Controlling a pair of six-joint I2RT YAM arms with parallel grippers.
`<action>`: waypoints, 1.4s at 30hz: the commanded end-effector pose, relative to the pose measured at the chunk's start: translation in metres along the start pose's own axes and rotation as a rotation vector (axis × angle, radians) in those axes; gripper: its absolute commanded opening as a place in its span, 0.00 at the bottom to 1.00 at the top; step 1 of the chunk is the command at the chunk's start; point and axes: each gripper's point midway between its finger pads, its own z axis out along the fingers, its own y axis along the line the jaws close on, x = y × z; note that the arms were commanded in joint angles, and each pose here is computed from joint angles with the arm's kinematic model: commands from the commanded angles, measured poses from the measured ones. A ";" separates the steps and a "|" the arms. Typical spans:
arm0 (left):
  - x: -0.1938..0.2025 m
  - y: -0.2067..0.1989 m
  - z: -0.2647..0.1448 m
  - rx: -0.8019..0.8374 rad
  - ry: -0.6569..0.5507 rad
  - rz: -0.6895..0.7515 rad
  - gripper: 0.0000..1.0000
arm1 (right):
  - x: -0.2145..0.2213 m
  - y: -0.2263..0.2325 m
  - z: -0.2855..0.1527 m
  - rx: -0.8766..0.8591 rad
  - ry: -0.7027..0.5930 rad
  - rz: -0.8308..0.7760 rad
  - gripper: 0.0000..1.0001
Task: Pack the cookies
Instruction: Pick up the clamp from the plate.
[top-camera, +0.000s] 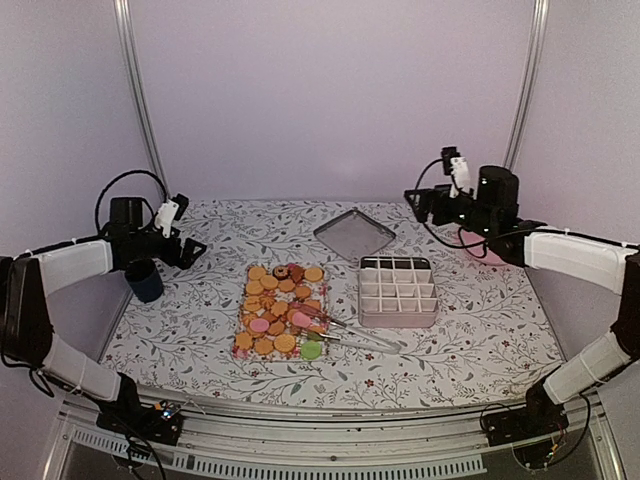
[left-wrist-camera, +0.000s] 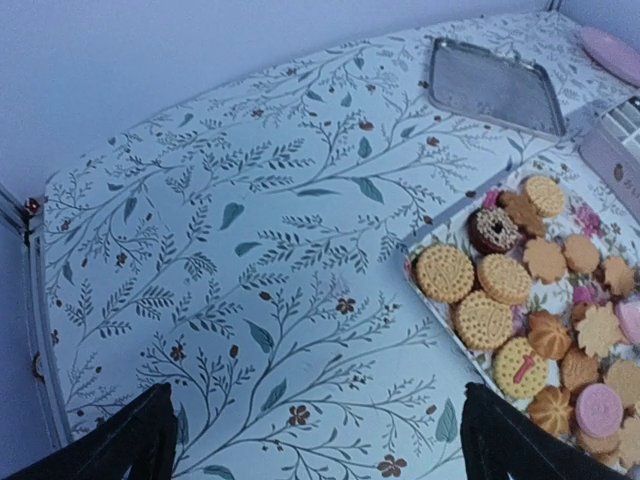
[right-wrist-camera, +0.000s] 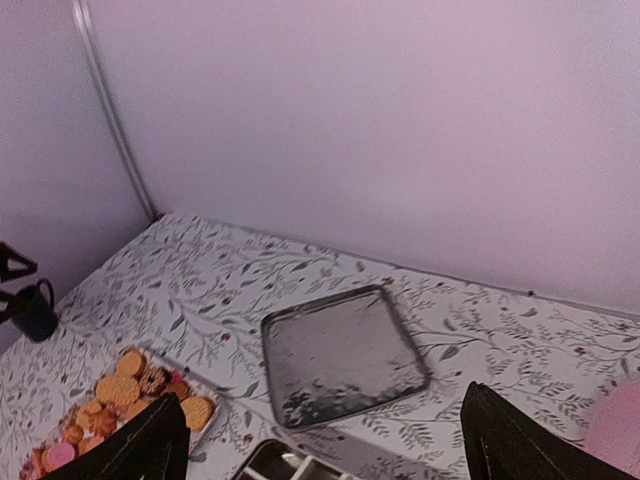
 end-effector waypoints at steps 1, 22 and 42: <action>0.034 -0.042 -0.015 0.176 0.141 0.021 0.99 | 0.094 0.105 0.014 -0.228 0.331 -0.240 0.92; 0.066 -0.115 -0.040 0.382 0.303 0.222 0.89 | 0.239 0.208 -0.013 -0.533 0.723 -0.381 0.47; 0.058 -0.141 -0.042 0.447 0.287 0.294 0.87 | 0.293 0.193 -0.012 -0.504 0.848 -0.414 0.22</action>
